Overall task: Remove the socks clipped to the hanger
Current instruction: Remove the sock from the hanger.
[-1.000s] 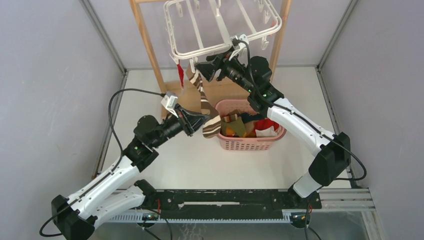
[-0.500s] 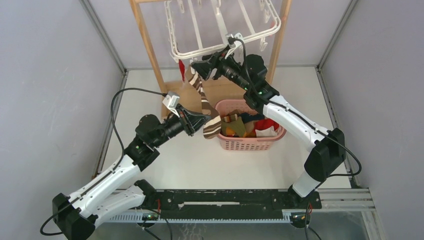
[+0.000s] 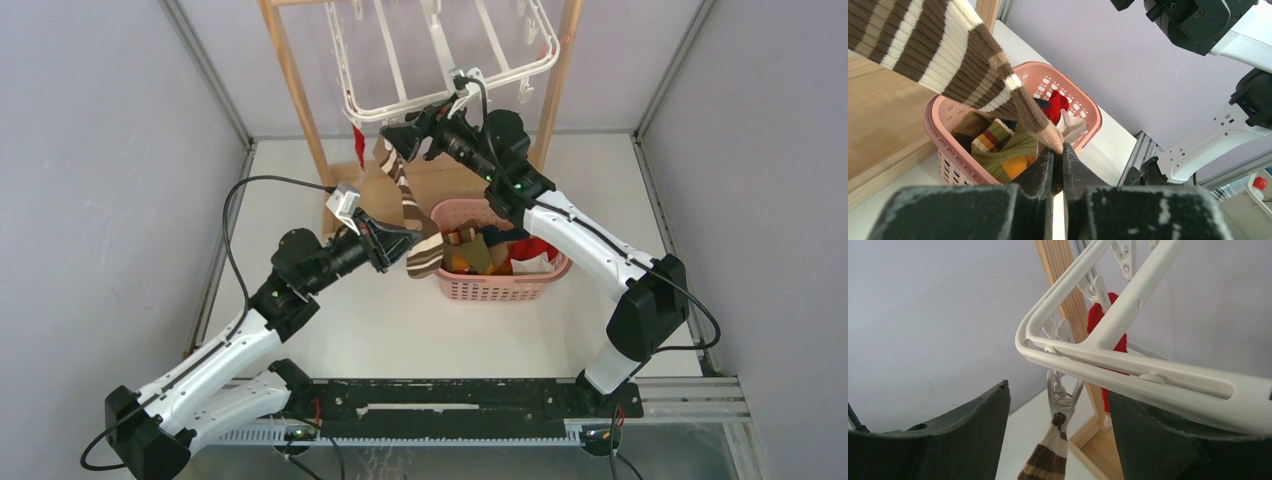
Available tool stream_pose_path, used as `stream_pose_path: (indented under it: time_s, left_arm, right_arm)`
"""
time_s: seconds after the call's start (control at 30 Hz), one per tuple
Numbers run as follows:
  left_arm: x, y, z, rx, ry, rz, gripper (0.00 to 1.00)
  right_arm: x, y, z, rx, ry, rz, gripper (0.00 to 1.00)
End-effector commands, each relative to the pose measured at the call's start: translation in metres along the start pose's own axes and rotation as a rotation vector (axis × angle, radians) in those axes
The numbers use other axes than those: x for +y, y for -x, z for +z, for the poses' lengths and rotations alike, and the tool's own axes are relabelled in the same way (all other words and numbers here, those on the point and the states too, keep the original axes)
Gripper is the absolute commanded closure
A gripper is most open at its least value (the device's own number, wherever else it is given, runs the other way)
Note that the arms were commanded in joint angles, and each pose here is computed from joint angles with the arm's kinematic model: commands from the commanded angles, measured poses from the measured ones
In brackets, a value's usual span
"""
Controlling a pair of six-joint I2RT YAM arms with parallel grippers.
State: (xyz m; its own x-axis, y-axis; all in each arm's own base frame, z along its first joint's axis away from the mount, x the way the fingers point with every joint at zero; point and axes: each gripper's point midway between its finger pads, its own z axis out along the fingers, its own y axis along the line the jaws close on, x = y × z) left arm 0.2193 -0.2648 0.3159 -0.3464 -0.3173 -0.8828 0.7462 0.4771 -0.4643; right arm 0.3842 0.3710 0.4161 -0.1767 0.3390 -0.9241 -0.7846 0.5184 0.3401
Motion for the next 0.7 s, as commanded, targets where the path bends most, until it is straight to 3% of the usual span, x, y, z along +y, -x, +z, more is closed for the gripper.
stream_pose_path:
  time_s: [0.0, 0.2, 0.67]
  left_arm:
    - [-0.019, 0.032, 0.002, -0.073, -0.059, 0.045, 1.00]
    - [-0.018, 0.032, 0.002, -0.072, -0.057, 0.046, 1.00]
    - [-0.018, 0.031, 0.003, -0.066, -0.063, 0.041, 1.00]
  right_arm:
    - [0.010, 0.034, 0.000, -0.084, -0.014, -0.030, 0.22]
    - [0.013, 0.034, -0.004, -0.075, -0.050, -0.058, 0.34]
    - [0.020, 0.036, -0.002, -0.090, -0.054, -0.085, 0.29]
